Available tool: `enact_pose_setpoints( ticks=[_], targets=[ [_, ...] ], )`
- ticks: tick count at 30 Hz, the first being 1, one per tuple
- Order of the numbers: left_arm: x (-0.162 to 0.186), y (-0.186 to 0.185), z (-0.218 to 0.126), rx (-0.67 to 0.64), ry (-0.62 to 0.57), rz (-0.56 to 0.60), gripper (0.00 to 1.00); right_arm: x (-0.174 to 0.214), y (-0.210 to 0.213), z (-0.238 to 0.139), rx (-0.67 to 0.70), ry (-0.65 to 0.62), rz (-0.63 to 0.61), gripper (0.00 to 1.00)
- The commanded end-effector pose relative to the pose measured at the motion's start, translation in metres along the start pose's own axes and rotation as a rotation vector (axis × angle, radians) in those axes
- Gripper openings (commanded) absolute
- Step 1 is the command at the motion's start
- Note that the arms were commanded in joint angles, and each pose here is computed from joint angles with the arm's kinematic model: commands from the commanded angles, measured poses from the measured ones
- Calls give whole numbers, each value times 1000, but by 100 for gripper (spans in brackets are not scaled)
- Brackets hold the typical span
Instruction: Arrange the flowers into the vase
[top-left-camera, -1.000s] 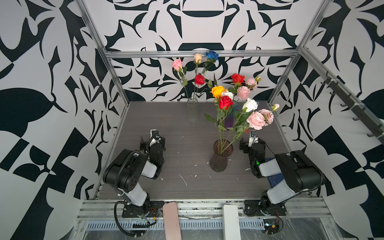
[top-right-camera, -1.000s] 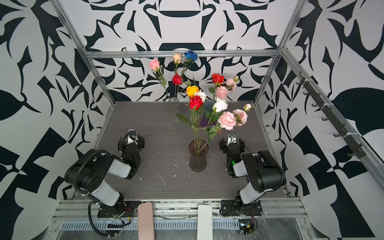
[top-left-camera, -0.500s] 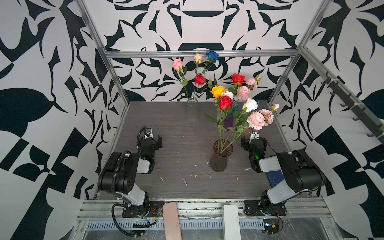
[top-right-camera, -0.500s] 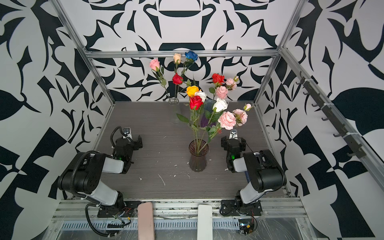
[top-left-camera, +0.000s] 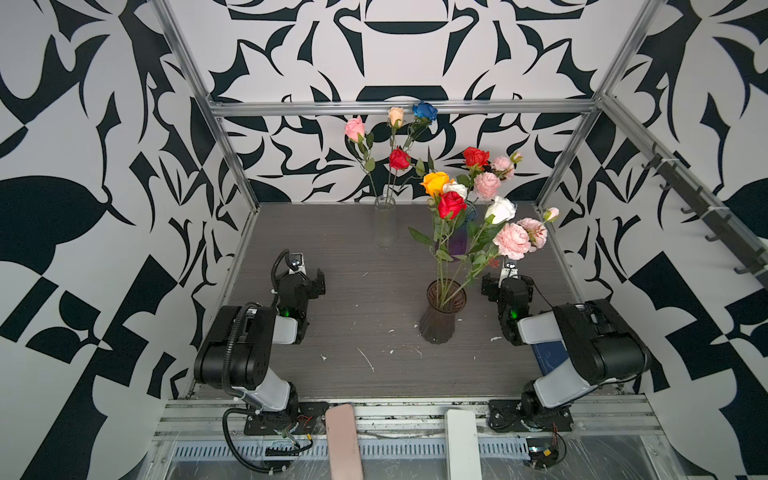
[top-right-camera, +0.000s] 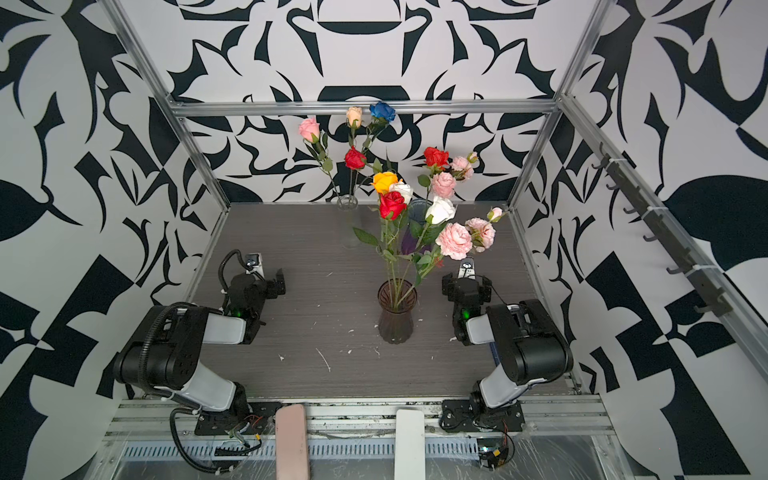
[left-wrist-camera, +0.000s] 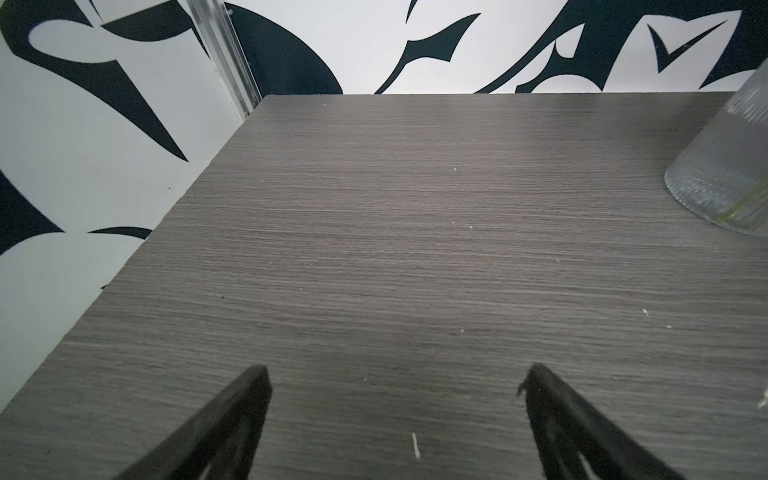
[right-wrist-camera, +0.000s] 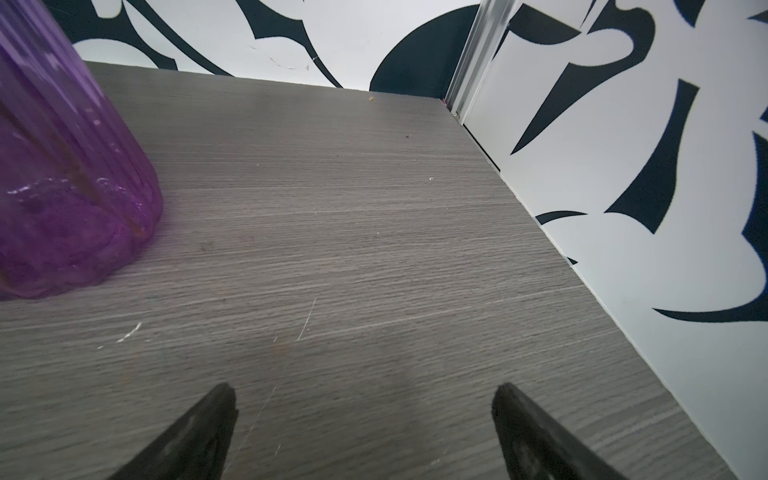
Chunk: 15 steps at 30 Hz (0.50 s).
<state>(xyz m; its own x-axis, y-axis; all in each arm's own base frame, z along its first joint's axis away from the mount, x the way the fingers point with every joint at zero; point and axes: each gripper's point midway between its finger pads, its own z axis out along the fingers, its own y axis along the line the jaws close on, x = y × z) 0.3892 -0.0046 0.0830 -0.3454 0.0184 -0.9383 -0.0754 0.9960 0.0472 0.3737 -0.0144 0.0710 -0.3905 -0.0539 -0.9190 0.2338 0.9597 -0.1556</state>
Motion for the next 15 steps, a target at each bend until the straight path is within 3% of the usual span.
enact_pose_setpoints(
  ticks=[1, 15],
  targets=[
    [-7, -1, 0, 6, -25, -13, 99, -16, -3, 0, 17, -45, 35, 100],
    [-7, -1, 0, 7, -24, -13, 99, -14, 5, 3, -72, -24, 37, 100]
  ],
)
